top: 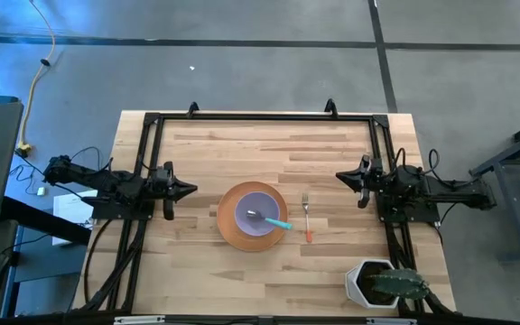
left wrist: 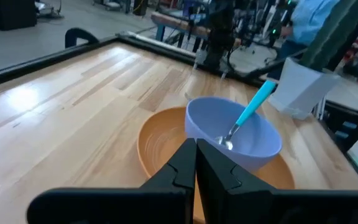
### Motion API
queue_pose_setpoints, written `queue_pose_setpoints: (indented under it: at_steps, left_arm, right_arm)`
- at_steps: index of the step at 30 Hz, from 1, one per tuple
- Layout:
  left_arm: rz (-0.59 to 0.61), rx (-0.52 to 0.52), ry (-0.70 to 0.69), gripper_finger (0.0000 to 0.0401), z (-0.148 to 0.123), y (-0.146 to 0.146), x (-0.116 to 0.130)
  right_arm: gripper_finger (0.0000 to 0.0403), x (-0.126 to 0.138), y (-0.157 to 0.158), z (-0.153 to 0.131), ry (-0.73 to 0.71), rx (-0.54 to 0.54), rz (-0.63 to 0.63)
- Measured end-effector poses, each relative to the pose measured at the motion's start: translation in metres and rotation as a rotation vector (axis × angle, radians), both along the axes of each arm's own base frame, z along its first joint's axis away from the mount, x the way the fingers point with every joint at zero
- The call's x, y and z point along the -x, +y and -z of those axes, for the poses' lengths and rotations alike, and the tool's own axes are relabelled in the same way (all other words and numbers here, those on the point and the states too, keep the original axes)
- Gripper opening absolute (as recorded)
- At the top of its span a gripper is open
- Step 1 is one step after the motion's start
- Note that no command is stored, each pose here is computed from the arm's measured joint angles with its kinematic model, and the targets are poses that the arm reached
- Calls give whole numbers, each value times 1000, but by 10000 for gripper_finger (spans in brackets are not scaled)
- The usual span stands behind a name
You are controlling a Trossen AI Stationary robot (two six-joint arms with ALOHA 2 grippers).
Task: Set table place
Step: Return to Home Position
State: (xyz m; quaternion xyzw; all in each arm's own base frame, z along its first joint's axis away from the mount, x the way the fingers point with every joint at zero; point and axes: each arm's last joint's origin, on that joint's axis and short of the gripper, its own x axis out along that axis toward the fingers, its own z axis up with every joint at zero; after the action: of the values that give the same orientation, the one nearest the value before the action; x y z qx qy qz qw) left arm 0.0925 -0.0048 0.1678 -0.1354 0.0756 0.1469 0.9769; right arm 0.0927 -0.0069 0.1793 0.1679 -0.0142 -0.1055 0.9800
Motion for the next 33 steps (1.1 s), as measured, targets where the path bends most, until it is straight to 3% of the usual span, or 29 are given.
queue_pose_setpoints:
  at_steps: [5, 33]
  left_arm:
    - [-1, 14, -74, 1, -6, 1, 4]
    - [-1, 14, -65, 1, -4, 1, 4]
  right_arm:
    - [0, 0, 0, 0, 0, 0, 0]
    - [0, 0, 0, 1, 8, 0, 1]
